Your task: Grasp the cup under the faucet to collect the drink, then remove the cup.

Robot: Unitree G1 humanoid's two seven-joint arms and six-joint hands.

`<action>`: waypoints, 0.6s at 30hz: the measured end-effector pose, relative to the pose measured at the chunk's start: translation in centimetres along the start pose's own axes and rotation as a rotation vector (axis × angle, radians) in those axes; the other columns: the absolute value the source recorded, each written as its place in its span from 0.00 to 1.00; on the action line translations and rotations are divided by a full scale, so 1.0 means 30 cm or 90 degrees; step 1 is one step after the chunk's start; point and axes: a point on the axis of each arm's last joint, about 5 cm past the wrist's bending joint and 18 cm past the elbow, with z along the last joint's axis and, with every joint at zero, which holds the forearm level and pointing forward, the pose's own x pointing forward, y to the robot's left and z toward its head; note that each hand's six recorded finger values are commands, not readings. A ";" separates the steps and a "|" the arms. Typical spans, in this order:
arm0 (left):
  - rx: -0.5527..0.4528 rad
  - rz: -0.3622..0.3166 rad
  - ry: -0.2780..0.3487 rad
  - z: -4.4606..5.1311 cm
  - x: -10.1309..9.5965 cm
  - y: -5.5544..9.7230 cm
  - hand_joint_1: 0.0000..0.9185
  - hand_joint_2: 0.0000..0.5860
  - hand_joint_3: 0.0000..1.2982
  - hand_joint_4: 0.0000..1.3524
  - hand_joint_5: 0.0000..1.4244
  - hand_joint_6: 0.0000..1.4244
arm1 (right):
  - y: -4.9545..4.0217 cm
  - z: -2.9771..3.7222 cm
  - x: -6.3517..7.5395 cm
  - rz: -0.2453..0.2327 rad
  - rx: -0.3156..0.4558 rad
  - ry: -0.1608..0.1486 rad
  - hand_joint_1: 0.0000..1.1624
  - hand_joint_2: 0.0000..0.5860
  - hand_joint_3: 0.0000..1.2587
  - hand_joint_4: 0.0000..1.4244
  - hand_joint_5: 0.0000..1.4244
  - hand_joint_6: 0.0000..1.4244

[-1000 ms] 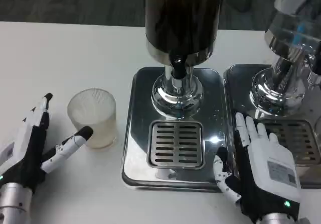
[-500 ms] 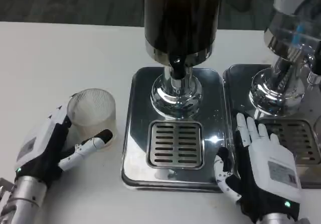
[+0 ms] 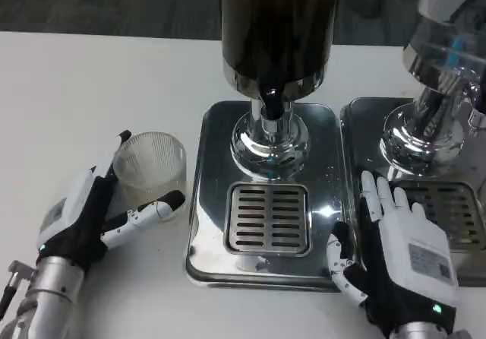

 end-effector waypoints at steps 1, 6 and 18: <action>-0.010 -0.002 -0.001 -0.001 -0.003 -0.004 0.21 0.05 0.00 0.00 0.14 0.10 | 0.000 0.001 0.000 0.000 0.001 0.000 0.30 0.99 0.02 0.00 0.00 0.00; -0.032 0.008 -0.022 0.001 -0.008 -0.008 0.26 0.08 0.00 0.02 0.20 0.15 | 0.001 0.005 0.000 0.000 0.006 0.003 0.30 0.99 0.02 0.00 0.00 0.00; -0.032 0.042 -0.030 0.002 -0.006 -0.012 0.30 0.12 0.08 0.18 0.34 0.32 | 0.001 0.006 0.001 -0.001 0.008 0.005 0.31 0.98 0.03 0.00 0.00 0.00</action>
